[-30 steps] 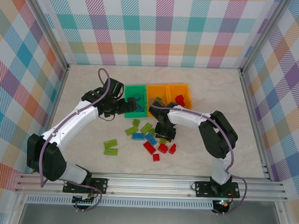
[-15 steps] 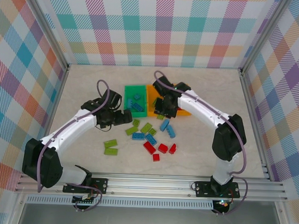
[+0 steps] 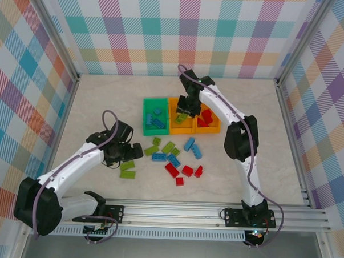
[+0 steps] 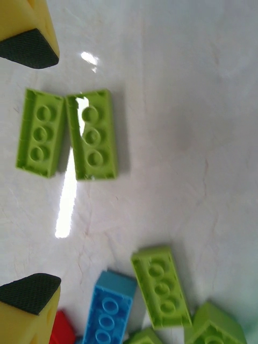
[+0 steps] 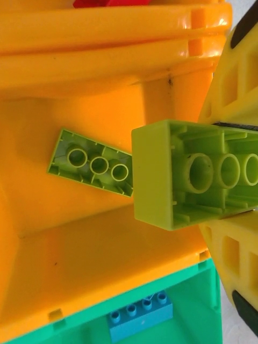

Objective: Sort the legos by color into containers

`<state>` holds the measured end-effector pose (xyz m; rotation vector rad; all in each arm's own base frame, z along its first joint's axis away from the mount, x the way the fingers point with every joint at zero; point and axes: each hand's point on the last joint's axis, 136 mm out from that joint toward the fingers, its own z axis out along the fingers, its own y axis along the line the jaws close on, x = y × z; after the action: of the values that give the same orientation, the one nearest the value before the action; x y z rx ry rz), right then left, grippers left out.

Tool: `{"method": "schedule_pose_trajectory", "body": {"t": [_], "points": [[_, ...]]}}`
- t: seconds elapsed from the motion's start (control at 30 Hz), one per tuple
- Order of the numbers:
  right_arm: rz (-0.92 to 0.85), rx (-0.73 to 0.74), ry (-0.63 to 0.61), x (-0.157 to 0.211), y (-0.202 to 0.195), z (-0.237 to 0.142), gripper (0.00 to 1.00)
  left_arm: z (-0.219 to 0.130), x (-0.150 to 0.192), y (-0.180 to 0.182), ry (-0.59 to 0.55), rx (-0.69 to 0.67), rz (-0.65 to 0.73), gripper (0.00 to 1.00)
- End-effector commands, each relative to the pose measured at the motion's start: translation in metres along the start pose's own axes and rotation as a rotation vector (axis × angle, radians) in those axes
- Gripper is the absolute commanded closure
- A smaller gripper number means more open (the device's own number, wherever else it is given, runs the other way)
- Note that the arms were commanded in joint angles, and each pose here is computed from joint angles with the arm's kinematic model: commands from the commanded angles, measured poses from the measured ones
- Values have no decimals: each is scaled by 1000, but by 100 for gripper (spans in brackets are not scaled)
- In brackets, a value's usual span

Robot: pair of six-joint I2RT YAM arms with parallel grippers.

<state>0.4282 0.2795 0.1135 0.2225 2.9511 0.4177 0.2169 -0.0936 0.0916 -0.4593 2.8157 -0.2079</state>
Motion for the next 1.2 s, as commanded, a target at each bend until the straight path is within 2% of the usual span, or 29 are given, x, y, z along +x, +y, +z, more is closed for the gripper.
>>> {"method": "schedule_pose_trajectory", "body": {"t": [0.0, 0.13, 0.33, 0.6, 0.73, 1.17], "points": [[26, 4, 28, -3, -9, -5, 57, -6, 14, 27, 18, -80, -137, 0], [7, -26, 32, -7, -5, -2, 42, -4, 34, 38, 64, -94, -234, 0], [-28, -102, 20, -7, 13, -15, 33, 1, 60, 50, 112, -88, -330, 0], [-84, -139, -33, -7, 23, -46, 31, 14, 63, 41, 126, -55, -424, 0], [-103, -132, -52, -6, 20, -54, 30, 23, 64, 41, 141, -93, -443, 0], [-122, -127, -64, -5, 13, -64, 29, 48, 64, 30, 151, -105, -489, 7]]}}
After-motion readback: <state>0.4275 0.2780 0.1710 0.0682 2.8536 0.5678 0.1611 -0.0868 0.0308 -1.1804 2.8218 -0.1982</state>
